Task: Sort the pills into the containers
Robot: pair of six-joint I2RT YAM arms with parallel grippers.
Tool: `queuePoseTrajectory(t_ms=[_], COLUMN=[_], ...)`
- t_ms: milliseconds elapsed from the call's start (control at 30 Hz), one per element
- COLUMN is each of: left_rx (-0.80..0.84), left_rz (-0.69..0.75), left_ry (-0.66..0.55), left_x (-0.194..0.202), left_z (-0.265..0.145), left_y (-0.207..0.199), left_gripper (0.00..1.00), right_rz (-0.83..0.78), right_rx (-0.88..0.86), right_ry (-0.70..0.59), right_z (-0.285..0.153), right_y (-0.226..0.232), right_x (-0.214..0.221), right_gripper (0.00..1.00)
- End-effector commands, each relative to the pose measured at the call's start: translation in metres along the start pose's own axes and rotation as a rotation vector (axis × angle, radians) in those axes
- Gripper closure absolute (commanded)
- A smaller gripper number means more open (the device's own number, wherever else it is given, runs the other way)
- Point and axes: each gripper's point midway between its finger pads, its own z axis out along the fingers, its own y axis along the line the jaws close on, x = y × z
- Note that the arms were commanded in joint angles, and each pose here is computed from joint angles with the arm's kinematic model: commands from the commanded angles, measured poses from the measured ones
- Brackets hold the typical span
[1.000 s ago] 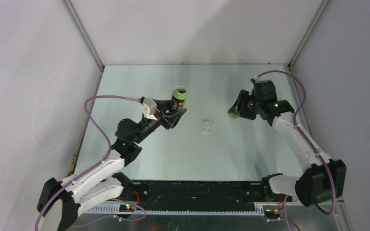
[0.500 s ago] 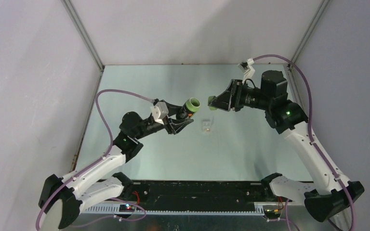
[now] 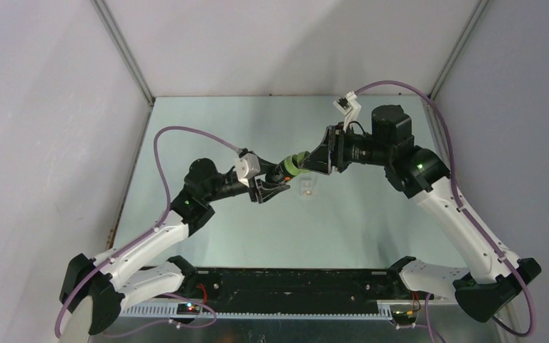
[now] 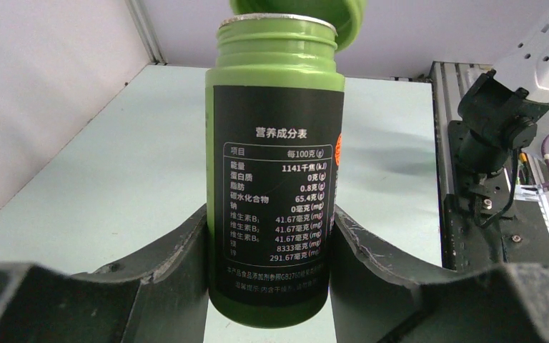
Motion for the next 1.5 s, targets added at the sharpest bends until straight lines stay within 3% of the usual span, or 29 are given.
queuePoseTrajectory(t_ms=[0, 1000, 1467], left_rx=[0.025, 0.150, 0.214], left_rz=[0.084, 0.117, 0.089], left_ry=[-0.050, 0.101, 0.152], left_x=[-0.028, -0.010, -0.004], left_z=[0.003, 0.004, 0.004], left_y=[0.002, -0.008, -0.015], left_gripper=[1.00, 1.00, 1.00], right_rz=[-0.051, -0.089, -0.103], right_rx=[0.021, 0.041, 0.057], right_ry=[-0.020, 0.289, 0.342], right_z=[-0.004, 0.007, 0.009], right_y=[0.003, -0.008, -0.011], right_x=[-0.010, 0.036, 0.048], right_gripper=[0.56, 0.56, 0.58])
